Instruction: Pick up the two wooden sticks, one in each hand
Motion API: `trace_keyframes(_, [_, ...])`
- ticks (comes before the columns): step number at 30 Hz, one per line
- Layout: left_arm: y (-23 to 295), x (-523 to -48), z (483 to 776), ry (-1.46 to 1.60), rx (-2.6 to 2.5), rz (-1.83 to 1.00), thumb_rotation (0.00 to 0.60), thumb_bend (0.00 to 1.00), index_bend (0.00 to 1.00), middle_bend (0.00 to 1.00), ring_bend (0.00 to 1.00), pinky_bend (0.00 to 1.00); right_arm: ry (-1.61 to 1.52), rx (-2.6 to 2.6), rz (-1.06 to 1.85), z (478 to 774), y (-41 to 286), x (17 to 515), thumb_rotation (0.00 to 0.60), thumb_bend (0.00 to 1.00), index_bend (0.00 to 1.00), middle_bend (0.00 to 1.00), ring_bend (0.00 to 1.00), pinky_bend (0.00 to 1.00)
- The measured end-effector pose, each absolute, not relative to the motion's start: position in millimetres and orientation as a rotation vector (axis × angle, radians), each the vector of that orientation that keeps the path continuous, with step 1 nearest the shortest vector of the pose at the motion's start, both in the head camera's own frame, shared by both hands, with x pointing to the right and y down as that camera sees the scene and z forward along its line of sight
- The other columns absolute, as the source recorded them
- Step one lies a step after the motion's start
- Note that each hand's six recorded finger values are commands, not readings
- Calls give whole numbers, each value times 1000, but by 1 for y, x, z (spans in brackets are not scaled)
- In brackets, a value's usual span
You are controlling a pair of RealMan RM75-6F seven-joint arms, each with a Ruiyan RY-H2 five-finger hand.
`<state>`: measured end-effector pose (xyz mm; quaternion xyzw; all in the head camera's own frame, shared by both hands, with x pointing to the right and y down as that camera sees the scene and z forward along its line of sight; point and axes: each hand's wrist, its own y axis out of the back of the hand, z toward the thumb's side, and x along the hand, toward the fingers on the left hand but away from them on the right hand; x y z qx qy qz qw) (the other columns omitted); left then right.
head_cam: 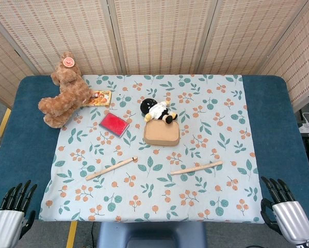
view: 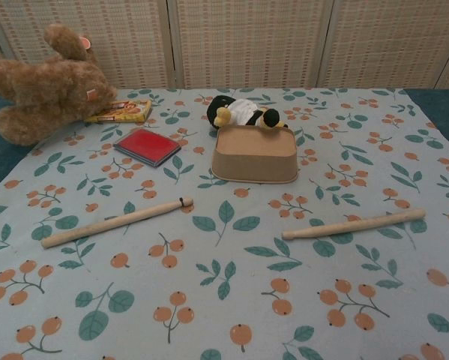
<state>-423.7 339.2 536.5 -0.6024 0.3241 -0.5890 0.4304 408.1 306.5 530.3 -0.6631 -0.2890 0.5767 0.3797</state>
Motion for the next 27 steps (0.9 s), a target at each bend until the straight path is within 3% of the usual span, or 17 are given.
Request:
trace_keyframes(9, [337,-407,556,778,-1566,-1407,600,453,0,38,47,152,-749,-1674,1442,531,301,405,600,319,0,0,0,0])
trace_keyframes(18, [309,-382,593,770,-1642,-1382,600,377,0,32,14,152,-722,-1597,1489,547,283,410,600,119,0,0,0,0])
trace_keyframes(27, [297,-327,630,717,-1729,-1340,600,372,58,35,7,152,-697,-1548,1488,555,271,402,600,108,0,0,0,0])
